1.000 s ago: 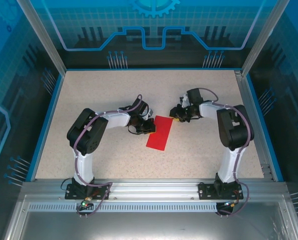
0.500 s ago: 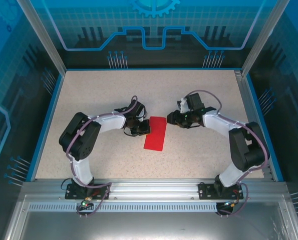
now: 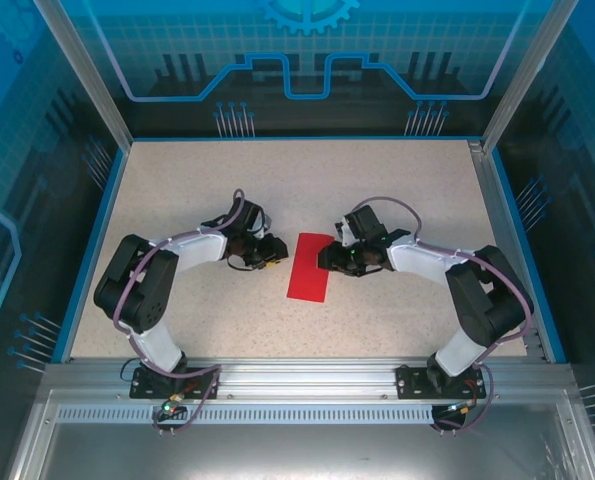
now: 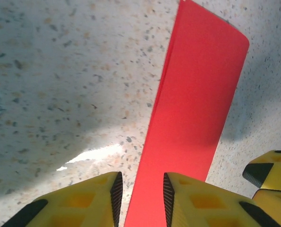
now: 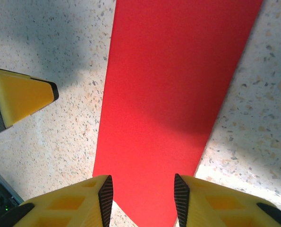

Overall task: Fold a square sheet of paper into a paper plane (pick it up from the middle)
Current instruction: Fold the triangle a second time at the center of the table.

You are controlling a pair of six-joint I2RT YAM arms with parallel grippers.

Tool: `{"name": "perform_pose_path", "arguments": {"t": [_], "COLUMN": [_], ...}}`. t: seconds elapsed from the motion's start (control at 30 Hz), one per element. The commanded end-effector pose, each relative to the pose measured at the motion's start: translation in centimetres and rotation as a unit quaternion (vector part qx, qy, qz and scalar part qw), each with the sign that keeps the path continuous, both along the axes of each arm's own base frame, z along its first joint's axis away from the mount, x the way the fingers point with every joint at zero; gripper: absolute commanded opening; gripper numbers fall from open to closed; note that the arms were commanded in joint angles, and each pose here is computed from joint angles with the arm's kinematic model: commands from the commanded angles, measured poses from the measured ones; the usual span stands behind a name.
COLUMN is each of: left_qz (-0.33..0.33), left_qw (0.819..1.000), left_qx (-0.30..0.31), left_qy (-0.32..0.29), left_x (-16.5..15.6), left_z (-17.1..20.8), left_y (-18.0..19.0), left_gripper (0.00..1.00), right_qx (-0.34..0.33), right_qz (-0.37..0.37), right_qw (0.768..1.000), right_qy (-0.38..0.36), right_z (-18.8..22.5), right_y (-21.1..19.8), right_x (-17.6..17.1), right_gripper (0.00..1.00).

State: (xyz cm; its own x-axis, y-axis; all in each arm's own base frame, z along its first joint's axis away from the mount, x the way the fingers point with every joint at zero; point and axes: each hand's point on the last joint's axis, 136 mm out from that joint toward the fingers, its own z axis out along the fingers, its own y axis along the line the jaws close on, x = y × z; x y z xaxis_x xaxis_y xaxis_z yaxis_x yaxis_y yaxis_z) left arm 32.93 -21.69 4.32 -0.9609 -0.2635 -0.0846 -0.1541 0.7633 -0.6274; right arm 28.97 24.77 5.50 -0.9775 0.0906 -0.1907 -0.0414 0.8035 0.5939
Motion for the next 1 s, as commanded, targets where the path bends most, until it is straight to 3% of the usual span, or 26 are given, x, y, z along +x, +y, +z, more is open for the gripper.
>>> {"name": "perform_pose_path", "arguments": {"t": [0.0,0.47,0.97], "left_qz": [-0.008,-0.012,-0.028], "left_qw": [0.999,0.999,0.997], "left_qx": [-0.037,-0.046,-0.059], "left_qy": [0.009,0.022,0.031], "left_x": [-0.2,-0.3,-0.7], "left_z": [0.1,-0.7,-0.7], "left_y": [-0.9,-1.3,-1.9], "left_gripper": [0.35,0.36,0.38], "right_qx": [0.011,0.023,-0.047], "right_qz": [-0.006,-0.004,-0.012], "right_qw": [1.000,0.999,0.997], "right_qy": [0.022,0.038,0.064], "right_z": [-1.0,-2.4,-5.5], "right_y": [0.6,1.4,-1.1], "right_x": [-0.7,-0.6,-1.9], "right_gripper": [0.42,0.42,0.41]}}
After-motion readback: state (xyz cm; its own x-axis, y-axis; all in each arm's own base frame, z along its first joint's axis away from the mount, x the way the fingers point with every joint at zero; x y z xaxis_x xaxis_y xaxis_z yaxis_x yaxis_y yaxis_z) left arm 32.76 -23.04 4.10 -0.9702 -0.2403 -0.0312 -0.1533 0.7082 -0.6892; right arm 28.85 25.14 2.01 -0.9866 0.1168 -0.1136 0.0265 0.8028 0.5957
